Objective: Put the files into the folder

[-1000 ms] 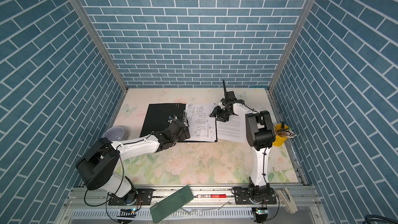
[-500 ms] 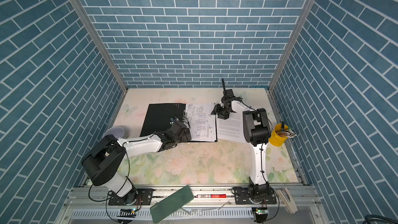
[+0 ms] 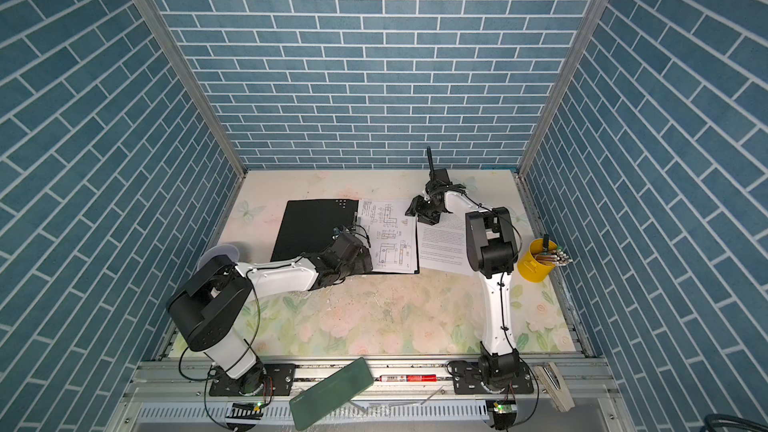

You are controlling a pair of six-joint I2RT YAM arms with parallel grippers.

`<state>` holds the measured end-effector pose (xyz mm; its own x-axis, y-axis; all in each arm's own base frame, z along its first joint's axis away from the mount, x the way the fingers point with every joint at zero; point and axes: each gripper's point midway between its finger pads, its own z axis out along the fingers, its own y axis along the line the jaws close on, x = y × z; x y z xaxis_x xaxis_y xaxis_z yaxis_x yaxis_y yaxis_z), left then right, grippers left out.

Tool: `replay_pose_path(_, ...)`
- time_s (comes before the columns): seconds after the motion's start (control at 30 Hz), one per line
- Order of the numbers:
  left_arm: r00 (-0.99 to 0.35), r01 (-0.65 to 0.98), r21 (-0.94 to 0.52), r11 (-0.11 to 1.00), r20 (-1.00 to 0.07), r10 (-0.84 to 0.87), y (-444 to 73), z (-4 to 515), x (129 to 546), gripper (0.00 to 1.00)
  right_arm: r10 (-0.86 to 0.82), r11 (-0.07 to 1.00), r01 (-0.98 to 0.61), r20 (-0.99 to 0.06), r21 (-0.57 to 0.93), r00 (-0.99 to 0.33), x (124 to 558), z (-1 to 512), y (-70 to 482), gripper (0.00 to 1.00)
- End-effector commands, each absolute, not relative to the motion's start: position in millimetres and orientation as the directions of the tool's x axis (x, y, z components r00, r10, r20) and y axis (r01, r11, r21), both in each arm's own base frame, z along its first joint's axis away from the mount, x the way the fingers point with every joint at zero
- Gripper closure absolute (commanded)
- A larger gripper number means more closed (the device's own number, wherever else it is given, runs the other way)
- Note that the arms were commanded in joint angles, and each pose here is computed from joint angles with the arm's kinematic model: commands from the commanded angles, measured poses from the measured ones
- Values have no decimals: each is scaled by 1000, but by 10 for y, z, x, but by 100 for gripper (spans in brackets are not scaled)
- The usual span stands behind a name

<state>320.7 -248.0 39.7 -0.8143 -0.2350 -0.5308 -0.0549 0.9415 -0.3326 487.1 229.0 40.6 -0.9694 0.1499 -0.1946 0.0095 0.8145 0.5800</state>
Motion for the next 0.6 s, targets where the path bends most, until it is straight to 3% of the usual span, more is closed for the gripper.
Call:
replay_pose_path(0.0, -827, -47, -336, 941, -515, -225, -2525, 342, 3222, 4, 159, 812, 28, -175, 584, -972, 4921, 294, 2308, 42)
replay_pose_path(0.57, -831, -39, -329, 944, -514, -214, -2530, 336, 3148, 6, 140, 786, -5, -187, 619, -972, 4970, 379, 2439, 42)
